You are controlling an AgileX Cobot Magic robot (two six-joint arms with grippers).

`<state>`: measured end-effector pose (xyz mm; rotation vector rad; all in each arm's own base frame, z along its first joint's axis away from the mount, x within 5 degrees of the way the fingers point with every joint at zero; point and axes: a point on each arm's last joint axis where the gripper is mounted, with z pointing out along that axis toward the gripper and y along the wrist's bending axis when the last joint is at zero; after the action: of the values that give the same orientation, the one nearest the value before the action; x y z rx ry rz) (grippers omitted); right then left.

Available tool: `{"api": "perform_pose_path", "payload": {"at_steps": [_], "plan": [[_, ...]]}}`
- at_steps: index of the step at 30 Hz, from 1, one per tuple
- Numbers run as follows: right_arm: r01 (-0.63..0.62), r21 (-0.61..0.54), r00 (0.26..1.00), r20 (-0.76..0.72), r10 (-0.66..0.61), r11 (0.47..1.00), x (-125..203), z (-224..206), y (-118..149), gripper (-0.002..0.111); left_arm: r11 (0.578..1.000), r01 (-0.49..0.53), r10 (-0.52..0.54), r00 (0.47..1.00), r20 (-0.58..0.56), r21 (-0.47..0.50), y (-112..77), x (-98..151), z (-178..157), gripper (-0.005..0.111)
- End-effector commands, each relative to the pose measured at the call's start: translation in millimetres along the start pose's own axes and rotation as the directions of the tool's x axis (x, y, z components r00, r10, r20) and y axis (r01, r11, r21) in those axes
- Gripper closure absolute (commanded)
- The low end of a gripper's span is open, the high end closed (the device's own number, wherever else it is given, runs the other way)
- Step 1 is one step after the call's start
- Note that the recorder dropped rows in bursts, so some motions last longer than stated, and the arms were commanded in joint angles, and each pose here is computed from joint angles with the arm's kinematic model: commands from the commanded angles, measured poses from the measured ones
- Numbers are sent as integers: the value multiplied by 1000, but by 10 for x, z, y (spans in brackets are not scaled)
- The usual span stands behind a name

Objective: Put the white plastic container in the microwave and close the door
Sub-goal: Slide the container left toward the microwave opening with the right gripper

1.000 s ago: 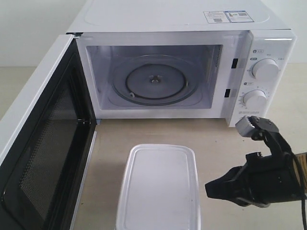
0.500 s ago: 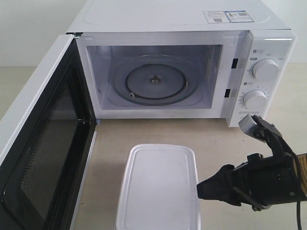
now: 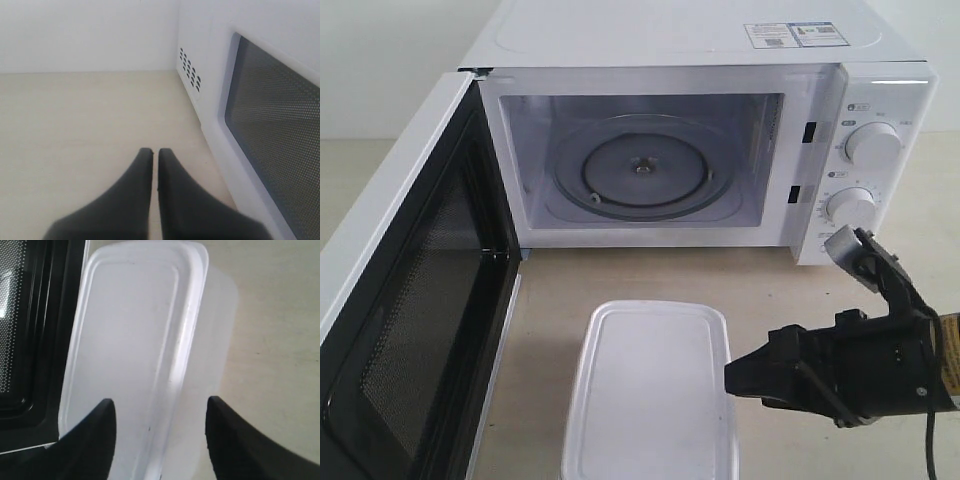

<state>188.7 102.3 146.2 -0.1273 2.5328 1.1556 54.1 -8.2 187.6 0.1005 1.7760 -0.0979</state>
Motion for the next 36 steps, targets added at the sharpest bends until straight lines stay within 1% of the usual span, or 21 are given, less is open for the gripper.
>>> {"api": "perform_pose_path", "payload": {"at_steps": [1,5,10,19,20,24,25,27,32,33,35,36], "plan": [[-53,-38,998,-33,52,998,19,80,-35,60,1000,17,-17,1000,2,0,-1,9,0,102],[-86,-39,996,-40,84,996,26,163,-114,60,1000,17,-17,1000,2,0,-1,9,0,102],[-103,-104,994,-42,99,989,31,234,-130,60,1000,17,-17,1000,2,0,-1,9,0,102],[-132,-97,990,-57,127,986,52,286,-188,61,1000,17,-17,1000,2,0,-1,9,0,102],[-135,-96,990,-60,129,986,55,292,-194,64,1000,17,-17,1000,2,0,-1,9,0,102],[-128,-98,990,-64,122,987,63,307,-209,84,1000,17,-17,1000,2,0,-1,9,0,102],[-131,-98,990,-64,125,987,64,310,-212,87,1000,17,-17,1000,2,0,-1,9,0,102],[-129,-97,990,-63,124,987,64,315,-219,92,1000,17,-17,1000,2,0,-1,9,0,102],[-104,-98,993,-58,99,990,62,316,-219,93,1000,17,-17,1000,2,0,-1,9,0,102],[-97,-99,994,-57,91,990,62,316,-219,96,1000,17,-17,1000,2,0,-1,9,0,102],[-79,-100,996,-56,74,992,62,316,-219,109,1000,17,-17,1000,2,0,-1,9,0,102],[-76,-100,996,-55,71,992,62,316,-219,108,1000,17,-17,1000,2,0,-1,9,0,102]]}}
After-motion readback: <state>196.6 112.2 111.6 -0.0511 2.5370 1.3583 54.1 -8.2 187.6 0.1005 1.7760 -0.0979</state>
